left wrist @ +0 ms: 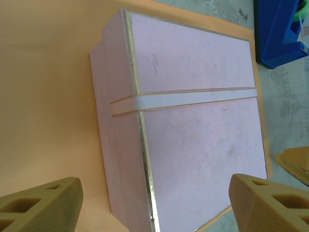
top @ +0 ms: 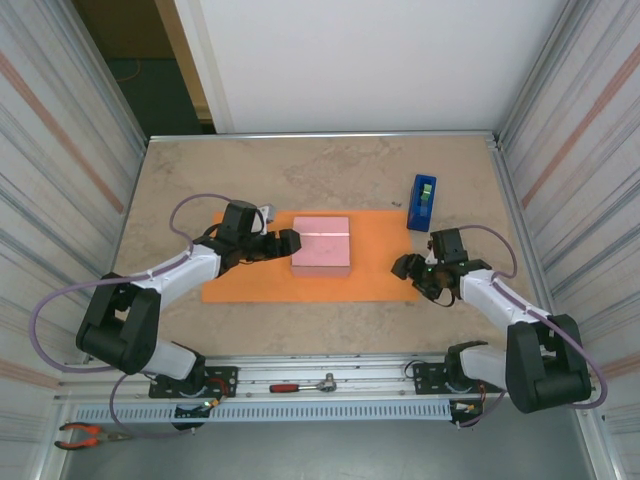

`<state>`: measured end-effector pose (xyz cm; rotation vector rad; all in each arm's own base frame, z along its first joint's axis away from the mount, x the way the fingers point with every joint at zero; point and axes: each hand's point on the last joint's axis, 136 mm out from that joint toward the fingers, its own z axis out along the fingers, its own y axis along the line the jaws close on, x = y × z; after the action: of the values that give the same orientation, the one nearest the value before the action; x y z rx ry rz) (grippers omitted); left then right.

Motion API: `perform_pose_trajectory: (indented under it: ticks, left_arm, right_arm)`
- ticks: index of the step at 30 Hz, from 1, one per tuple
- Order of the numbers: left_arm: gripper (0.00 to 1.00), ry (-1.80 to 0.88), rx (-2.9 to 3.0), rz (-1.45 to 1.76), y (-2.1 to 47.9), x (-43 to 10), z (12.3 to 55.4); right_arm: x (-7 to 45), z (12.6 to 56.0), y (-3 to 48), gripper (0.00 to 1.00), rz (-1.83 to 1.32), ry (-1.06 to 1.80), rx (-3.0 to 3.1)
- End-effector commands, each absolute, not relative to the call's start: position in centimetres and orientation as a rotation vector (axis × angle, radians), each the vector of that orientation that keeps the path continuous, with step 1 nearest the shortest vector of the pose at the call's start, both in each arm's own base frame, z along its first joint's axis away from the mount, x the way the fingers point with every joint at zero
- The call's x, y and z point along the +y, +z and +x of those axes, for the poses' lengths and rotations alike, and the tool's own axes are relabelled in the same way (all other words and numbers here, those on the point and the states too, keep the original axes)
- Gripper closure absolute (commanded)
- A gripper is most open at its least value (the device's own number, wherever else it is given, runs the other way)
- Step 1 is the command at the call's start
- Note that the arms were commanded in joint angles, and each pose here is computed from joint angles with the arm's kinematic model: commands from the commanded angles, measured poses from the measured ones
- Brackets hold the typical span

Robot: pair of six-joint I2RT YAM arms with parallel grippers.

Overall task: Wrap the gift box in paper
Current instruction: First fold the wrapping paper around the gift box.

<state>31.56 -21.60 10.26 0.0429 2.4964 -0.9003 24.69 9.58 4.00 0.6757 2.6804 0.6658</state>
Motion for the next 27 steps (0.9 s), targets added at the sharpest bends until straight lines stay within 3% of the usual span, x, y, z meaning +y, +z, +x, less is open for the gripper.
perform_pose_trajectory:
  ticks: [1,10,27]
  left_arm:
    - [0.2,-0.912,2.473,0.074,10.7,-22.1,32.0]
    - [0.2,-0.917,2.475,0.072,10.5,-22.2,32.1]
    - [0.2,-0.928,2.473,0.081,10.5,-22.4,32.5]
  right_arm:
    - [8.2,22.8,2.6,0.3,0.723,0.568,2.743]
    - [12.2,23.4,1.8,0.36,0.586,0.773,2.781]
    - [16.5,31.6,8.7,0.33,0.292,0.855,2.523]
